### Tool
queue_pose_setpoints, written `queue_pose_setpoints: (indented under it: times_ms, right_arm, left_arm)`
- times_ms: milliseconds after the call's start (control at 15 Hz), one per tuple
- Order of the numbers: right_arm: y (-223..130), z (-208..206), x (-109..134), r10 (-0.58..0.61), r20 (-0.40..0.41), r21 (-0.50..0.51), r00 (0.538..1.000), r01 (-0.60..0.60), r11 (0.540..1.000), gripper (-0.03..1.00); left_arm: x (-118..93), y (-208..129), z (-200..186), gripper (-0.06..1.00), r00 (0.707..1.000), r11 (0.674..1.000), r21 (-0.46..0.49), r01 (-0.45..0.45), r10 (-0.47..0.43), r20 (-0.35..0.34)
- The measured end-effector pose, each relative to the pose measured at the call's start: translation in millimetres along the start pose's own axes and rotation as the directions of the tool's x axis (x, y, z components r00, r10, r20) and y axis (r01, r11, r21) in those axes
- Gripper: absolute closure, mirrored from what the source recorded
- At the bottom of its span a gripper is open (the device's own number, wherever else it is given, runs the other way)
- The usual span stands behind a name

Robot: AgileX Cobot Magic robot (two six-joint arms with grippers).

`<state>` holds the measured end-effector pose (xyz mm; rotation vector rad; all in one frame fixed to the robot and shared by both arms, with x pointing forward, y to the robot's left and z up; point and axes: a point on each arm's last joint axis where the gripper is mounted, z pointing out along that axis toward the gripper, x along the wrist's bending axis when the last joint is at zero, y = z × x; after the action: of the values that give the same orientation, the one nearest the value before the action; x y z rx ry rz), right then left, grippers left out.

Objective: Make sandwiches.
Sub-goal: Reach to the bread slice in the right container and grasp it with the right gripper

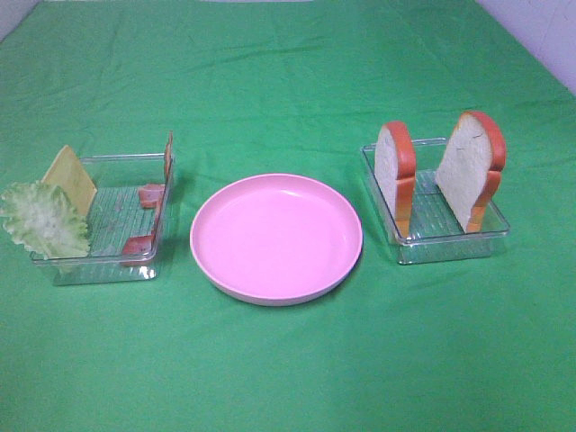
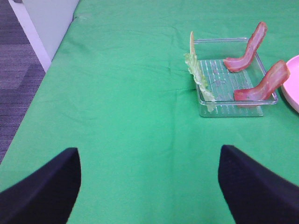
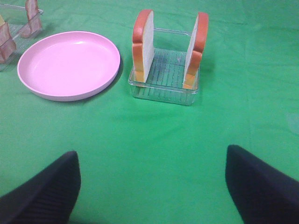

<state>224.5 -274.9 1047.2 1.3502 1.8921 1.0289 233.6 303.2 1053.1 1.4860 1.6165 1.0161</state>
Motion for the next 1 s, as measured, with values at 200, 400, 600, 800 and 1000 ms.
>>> queue_pose_setpoints:
  times_ms: [200, 400, 600, 800, 1000]
  right_arm:
    - [0.0, 0.0, 0.0, 0.0, 0.0, 0.0, 1.0, 0.0, 1.0, 0.16]
    - [0.0, 0.0, 0.0, 0.0, 0.0, 0.0, 1.0, 0.0, 1.0, 0.16]
    - [0.0, 0.0, 0.0, 0.0, 0.0, 0.0, 1.0, 0.0, 1.0, 0.16]
    - [0.0, 0.0, 0.1, 0.0, -0.001, 0.0, 1.0, 0.0, 1.0, 0.16]
    - [2.3, 0.6, -0.7, 0.047, 0.003, -0.011, 0.999, -0.047, 0.999, 0.18]
  left_arm:
    - [0.0, 0.0, 0.0, 0.18, 1.0, 1.0, 0.0, 0.0, 0.0, 0.0]
    - [0.0, 0.0, 0.0, 0.18, 1.0, 1.0, 0.0, 0.0, 0.0, 0.0]
    - [0.0, 0.0, 0.0, 0.18, 1.0, 1.0, 0.0, 0.0, 0.0, 0.0]
    - [0.0, 0.0, 0.0, 0.18, 1.0, 1.0, 0.0, 0.0, 0.0, 0.0]
    - [0.0, 0.0, 0.0, 0.18, 1.0, 1.0, 0.0, 0.0, 0.0, 0.0]
